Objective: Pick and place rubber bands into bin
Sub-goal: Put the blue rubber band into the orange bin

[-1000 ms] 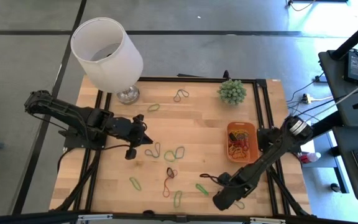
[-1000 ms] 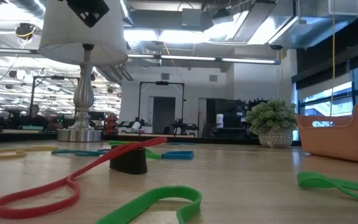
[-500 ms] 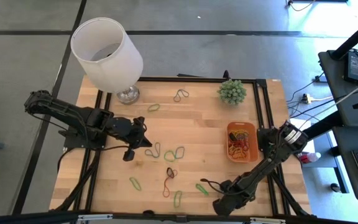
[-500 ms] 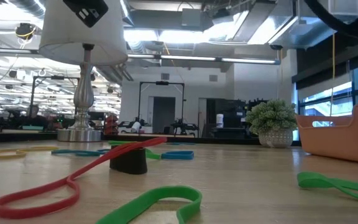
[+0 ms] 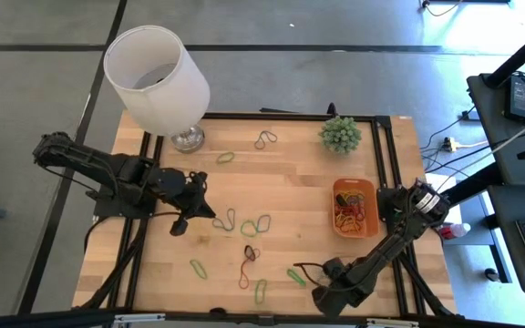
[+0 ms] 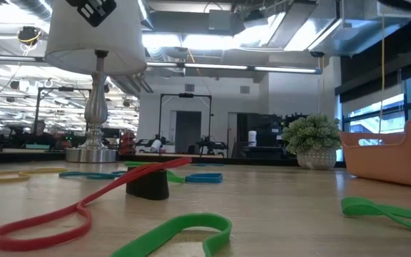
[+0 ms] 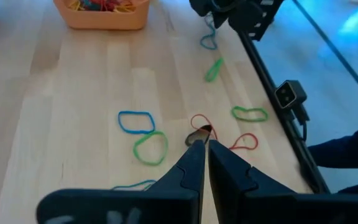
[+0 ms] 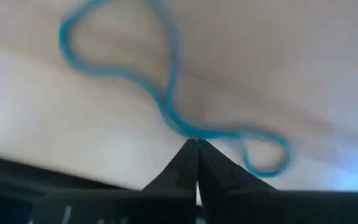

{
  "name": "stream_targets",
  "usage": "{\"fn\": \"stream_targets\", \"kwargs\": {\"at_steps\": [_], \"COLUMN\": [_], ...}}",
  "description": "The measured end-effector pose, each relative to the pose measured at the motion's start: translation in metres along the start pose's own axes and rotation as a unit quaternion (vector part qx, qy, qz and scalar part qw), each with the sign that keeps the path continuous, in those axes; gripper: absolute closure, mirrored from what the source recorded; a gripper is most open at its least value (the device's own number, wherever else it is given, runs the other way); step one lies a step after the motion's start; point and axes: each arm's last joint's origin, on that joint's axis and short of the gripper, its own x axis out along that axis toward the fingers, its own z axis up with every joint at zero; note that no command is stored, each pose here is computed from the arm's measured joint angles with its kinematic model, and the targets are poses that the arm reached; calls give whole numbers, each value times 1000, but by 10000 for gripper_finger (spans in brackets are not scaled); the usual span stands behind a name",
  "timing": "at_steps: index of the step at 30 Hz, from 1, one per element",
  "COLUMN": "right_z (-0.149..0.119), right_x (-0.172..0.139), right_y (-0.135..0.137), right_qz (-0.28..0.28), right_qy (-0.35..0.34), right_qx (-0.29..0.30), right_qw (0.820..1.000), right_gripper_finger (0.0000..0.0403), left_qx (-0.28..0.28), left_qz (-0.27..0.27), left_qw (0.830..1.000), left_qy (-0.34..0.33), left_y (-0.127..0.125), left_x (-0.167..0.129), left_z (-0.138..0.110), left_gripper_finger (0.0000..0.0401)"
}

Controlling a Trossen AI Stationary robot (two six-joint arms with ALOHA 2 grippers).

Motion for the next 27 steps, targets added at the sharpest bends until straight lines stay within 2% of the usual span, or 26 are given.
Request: {"fn": "stream_targets", "kwargs": {"at_steps": [5,12,23,27], "right_z": [-10,-7,-2,0], "right_x": [-24,-24,-14,-7], "right_y": [7,9,3,-1], "right_qz": [0,15,3,-2], "right_qy": [-15,-49,-49,-48], "right_qx": [-35,-90,-124,-138], "right_qw": [999,995,991,989], "right_gripper_finger": [394,387,296,280], "left_qx": [1,18,14,12], "left_qz": [-2,-3,-3,6], "left_qw": [1000,999,1000,1000], "left_qy": [-16,-26,-25,-27], "left_y": [0,-1,-1,0], "left_x": [-12,-17,-17,-17], "left_z": [0,0,0,0], "left_gripper_finger": [386,386,386,386]}}
